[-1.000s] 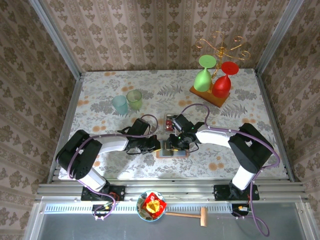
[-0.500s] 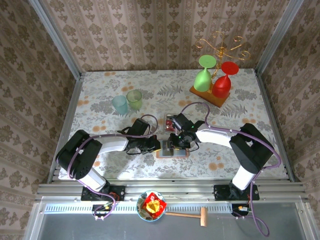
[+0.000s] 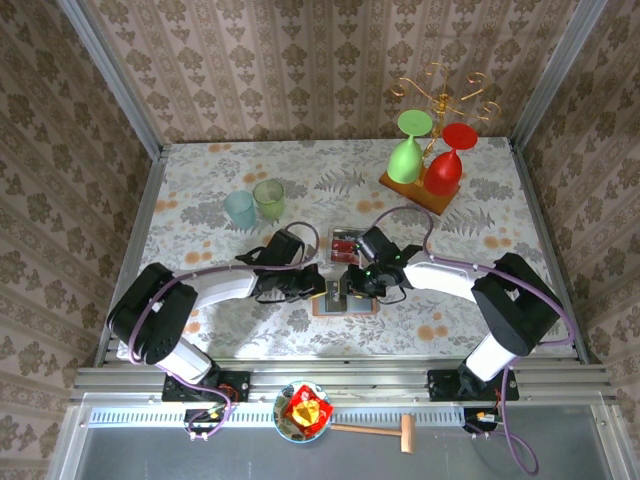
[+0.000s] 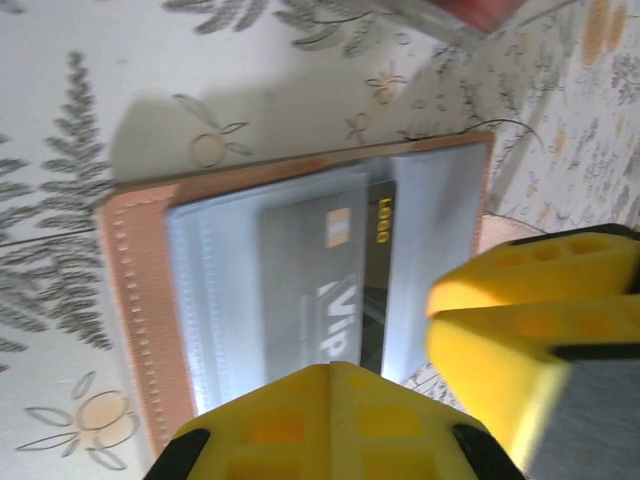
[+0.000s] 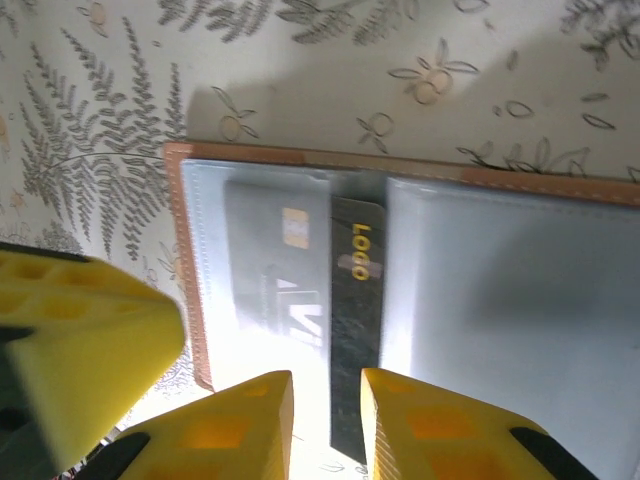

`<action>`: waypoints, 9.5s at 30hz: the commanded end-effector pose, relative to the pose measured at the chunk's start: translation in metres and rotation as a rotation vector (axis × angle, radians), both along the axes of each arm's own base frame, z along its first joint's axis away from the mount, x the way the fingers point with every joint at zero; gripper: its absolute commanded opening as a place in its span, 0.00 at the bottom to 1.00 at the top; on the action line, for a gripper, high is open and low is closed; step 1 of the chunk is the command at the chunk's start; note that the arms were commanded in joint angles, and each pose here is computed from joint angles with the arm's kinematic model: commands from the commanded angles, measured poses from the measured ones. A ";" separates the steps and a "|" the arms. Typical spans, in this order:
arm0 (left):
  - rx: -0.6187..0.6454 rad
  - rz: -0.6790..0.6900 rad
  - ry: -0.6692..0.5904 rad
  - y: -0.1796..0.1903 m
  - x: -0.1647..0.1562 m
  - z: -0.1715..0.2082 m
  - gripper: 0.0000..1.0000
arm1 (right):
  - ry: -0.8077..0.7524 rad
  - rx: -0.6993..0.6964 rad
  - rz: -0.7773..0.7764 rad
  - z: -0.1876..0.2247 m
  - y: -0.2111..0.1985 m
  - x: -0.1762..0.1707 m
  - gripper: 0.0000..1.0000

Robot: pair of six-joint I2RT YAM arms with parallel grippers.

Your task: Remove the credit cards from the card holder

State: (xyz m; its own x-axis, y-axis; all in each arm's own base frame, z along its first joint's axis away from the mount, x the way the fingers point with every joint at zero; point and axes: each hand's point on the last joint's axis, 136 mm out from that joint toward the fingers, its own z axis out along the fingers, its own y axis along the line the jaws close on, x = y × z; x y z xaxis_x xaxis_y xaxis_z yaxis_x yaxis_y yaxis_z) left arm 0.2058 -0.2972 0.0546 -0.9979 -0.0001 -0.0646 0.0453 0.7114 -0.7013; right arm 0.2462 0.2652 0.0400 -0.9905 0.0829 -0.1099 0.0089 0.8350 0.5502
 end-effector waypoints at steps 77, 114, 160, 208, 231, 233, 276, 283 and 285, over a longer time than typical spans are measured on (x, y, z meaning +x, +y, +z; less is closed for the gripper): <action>0.102 -0.023 0.071 0.012 -0.017 -0.036 0.03 | 0.063 0.077 -0.064 -0.015 -0.030 -0.005 0.08; 0.058 -0.009 0.052 0.007 -0.015 -0.025 0.05 | 0.027 -0.073 0.059 0.016 -0.020 -0.001 0.09; -0.012 0.011 0.009 0.014 -0.006 0.004 0.13 | -0.002 -0.109 0.028 0.026 -0.019 -0.008 0.03; 0.054 0.125 0.007 0.067 -0.015 -0.007 0.12 | -0.375 -0.517 1.359 0.096 -0.047 0.122 0.00; 0.057 0.135 0.018 0.076 -0.006 -0.005 0.13 | -0.277 -0.424 1.357 0.063 -0.032 0.139 0.06; 0.057 0.135 0.018 0.076 -0.007 -0.005 0.13 | -0.277 -0.435 1.346 0.064 -0.032 0.141 0.14; 0.045 0.039 0.040 0.029 -0.024 -0.025 0.14 | -0.363 -0.006 0.049 0.113 -0.024 0.063 0.23; 0.037 0.045 0.007 0.025 -0.018 -0.013 0.14 | -0.200 0.028 0.036 0.082 -0.009 0.033 0.24; 0.047 0.046 -0.004 0.026 -0.016 -0.010 0.14 | -0.167 0.021 0.050 0.072 -0.001 0.025 0.26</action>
State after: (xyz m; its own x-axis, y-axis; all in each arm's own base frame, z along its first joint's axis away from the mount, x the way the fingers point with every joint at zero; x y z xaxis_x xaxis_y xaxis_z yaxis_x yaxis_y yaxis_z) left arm 0.1807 -0.2674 0.0297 -0.9991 -0.0294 -0.0307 -0.0017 0.7496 -0.6619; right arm 0.2833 0.2502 0.1218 -0.9389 0.0198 -0.3435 -0.1717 0.8383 0.5175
